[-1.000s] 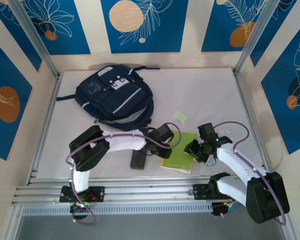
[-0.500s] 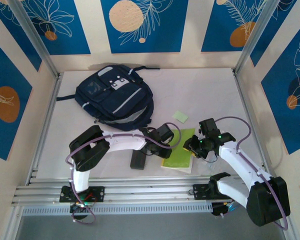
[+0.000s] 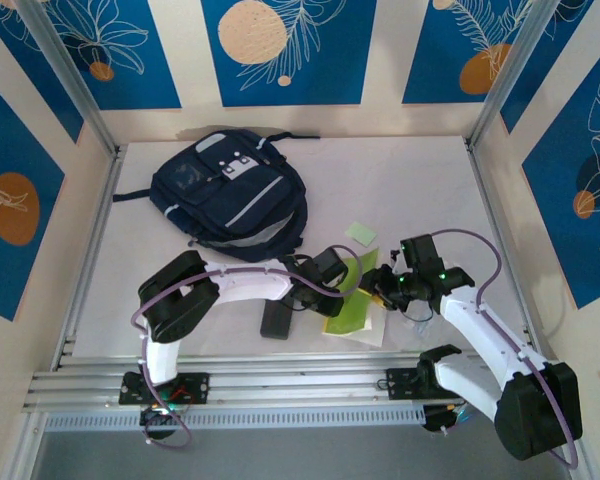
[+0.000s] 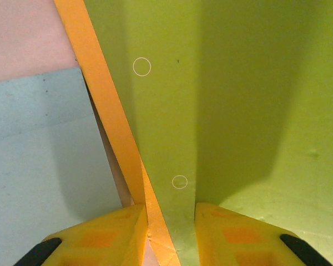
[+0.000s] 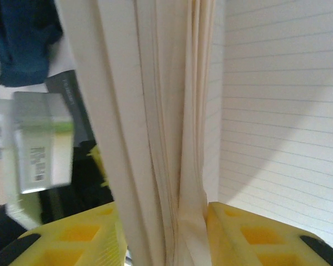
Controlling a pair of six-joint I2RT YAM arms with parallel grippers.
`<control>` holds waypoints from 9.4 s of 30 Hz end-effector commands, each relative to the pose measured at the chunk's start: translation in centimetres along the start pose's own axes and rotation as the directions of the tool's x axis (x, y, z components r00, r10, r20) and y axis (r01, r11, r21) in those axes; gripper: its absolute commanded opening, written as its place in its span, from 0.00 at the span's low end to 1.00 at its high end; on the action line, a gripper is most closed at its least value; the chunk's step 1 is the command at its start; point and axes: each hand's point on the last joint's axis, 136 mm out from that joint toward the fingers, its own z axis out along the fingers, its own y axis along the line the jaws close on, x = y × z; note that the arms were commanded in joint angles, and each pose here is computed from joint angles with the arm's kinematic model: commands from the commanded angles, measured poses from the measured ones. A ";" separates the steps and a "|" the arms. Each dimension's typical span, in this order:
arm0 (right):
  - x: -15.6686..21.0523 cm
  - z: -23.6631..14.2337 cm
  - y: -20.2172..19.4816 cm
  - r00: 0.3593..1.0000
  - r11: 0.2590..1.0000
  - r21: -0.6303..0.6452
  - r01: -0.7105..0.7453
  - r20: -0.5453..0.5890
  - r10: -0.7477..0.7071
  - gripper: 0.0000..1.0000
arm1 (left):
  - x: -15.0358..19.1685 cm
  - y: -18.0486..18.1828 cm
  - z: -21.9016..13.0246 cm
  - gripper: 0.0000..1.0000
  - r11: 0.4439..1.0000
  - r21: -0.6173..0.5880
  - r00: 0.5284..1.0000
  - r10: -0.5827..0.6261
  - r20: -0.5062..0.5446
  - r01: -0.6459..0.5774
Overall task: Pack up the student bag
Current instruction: Pick up the book from the bottom-center of the table, then pass the book, then open the student bag at the top-left of the table.
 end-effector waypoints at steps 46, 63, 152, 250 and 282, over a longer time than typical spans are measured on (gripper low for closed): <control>1.1 -1.4 1.3 0.996 0.994 0.092 0.066 -0.072 -0.060 0.31 | 0.9 1.2 0.7 0.30 0.999 -0.018 0.998 -0.042 -0.040 0.041; 1.3 -1.6 0.1 0.996 0.988 0.136 0.073 -0.062 -0.065 0.21 | 1.0 1.1 0.7 0.31 0.999 -0.013 0.998 -0.040 -0.042 0.040; -10.1 5.4 10.7 0.969 0.969 0.001 0.247 0.017 -0.247 0.98 | -12.4 14.6 -17.5 0.00 0.750 0.542 0.617 -0.642 0.455 0.380; -13.6 -5.1 6.7 0.886 0.953 -0.299 -0.038 0.431 0.170 0.00 | -10.9 20.8 -9.6 0.48 0.951 -0.305 0.978 0.017 0.210 0.049; -11.9 -2.6 15.4 0.953 0.839 -0.510 0.191 0.301 -0.034 0.00 | -20.6 12.7 -24.2 0.00 0.997 -0.055 0.812 -0.010 0.584 0.052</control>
